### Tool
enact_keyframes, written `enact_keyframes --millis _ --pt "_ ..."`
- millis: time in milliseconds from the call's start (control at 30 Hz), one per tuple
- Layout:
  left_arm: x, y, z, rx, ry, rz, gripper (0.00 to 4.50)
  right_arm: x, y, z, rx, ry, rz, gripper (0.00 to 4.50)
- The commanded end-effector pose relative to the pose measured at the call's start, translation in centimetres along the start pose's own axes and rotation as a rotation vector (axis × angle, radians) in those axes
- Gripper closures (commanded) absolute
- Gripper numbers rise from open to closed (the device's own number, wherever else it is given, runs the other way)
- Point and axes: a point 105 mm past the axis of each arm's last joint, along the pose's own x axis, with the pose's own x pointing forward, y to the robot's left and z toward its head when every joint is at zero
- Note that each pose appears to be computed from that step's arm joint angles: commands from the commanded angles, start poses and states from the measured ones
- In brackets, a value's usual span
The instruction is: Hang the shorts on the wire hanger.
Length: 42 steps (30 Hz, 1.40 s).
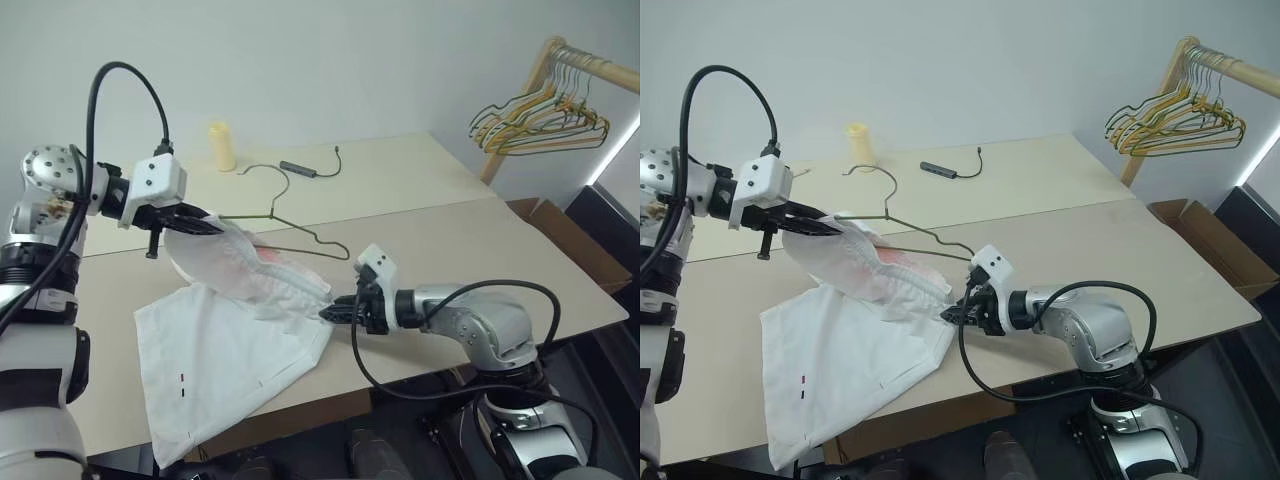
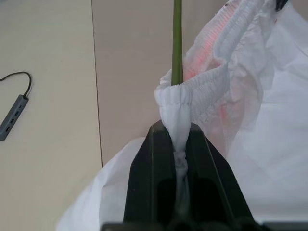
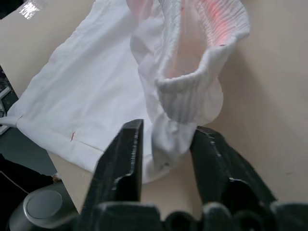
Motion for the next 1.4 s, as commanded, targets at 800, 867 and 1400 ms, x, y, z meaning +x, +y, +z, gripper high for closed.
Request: enact_keyframes --millis 800,867,1400 --pt "-0.6 -1.4 0.9 -0.029 -0.081 -0.019 4.50 -5.8 -7.7 3.6 -0.046 -0.114 -0.231 4.45" --pt "-0.4 -1.4 0.6 -0.031 -0.064 -0.018 4.50 -5.9 -7.6 3.6 -0.104 -0.103 -0.242 4.45" --pt "1.1 -0.3 1.7 0.035 -0.075 0.018 4.50 -5.4 -3.0 10.7 -0.772 -0.033 -0.273 4.45"
